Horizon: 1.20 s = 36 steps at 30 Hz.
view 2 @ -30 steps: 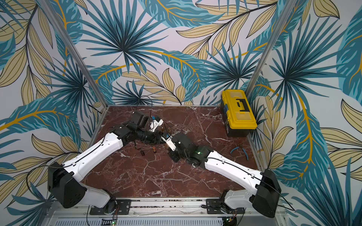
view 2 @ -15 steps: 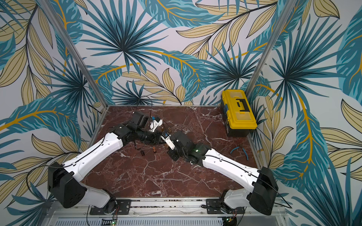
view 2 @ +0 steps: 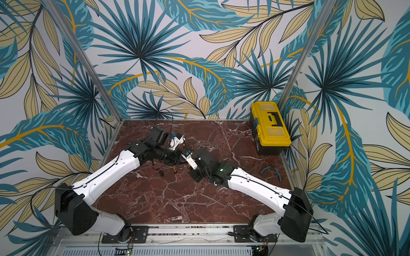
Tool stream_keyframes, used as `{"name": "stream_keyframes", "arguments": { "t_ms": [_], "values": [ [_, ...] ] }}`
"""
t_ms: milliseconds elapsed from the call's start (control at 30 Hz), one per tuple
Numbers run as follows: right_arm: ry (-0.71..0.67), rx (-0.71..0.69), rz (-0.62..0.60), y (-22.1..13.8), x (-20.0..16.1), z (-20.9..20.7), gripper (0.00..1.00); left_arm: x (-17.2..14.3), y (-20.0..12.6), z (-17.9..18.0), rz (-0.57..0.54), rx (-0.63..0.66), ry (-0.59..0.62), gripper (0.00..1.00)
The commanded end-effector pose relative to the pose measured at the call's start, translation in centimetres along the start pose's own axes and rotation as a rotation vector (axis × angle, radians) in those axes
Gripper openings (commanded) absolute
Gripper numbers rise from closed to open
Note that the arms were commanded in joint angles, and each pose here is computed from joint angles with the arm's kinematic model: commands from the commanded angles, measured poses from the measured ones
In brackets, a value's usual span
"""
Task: Open the lipstick cap
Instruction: Place the lipstick at the center of the board.
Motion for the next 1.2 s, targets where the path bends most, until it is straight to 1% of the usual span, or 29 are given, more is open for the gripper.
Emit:
{"name": "stream_keyframes", "arguments": {
  "t_ms": [0,300,333,367,433,567,600,767,867,1033,1167],
  "values": [
    [-0.023,0.025,-0.004,0.9,0.5,0.6,0.08,-0.2,-0.1,-2.2,0.011,-0.065,0.073,0.21],
    [-0.026,0.008,0.012,1.4,0.3,0.4,0.09,-0.3,-0.3,-2.3,0.008,-0.063,0.078,0.16],
    [-0.024,0.005,0.015,1.4,0.3,0.3,0.11,-0.3,-0.3,-2.2,0.008,-0.061,0.077,0.15],
    [-0.023,0.001,0.014,1.4,0.3,0.2,0.16,-0.3,-0.2,-2.1,0.008,-0.059,0.077,0.15],
    [-0.017,-0.017,0.011,1.3,0.4,-0.1,0.33,-0.1,-0.3,-2.0,0.002,-0.049,0.076,0.15],
    [-0.015,-0.034,0.002,0.9,0.4,-0.4,0.45,0.5,-0.6,-1.5,-0.020,-0.030,0.069,0.15],
    [-0.013,-0.035,0.004,0.8,0.3,-0.4,0.46,0.7,-0.8,-1.3,-0.029,-0.024,0.066,0.15],
    [-0.001,-0.041,0.010,0.3,-0.5,-0.6,0.47,1.6,-1.1,-0.9,-0.049,-0.013,0.058,0.15],
    [0.013,-0.061,0.007,-0.5,-0.6,-1.0,0.47,2.5,-1.3,0.0,-0.080,0.029,0.064,0.15],
    [0.026,-0.093,-0.041,-3.7,-0.5,-1.8,0.48,4.3,-0.2,1.6,-0.101,0.123,0.093,0.15],
    [0.037,-0.108,-0.105,-6.9,0.0,-2.4,0.50,4.9,2.0,3.9,-0.087,0.239,0.120,0.16]
  ]
}}
Point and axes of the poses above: each gripper's point midway between its finger pads, its own y axis out along the fingers, its own z axis along the line the jaws close on, x = y × z, the point moved 1 cm from there along -y, back along the fingers, and after that the axes turned 2 degrees about y, right-handed, at the moved point
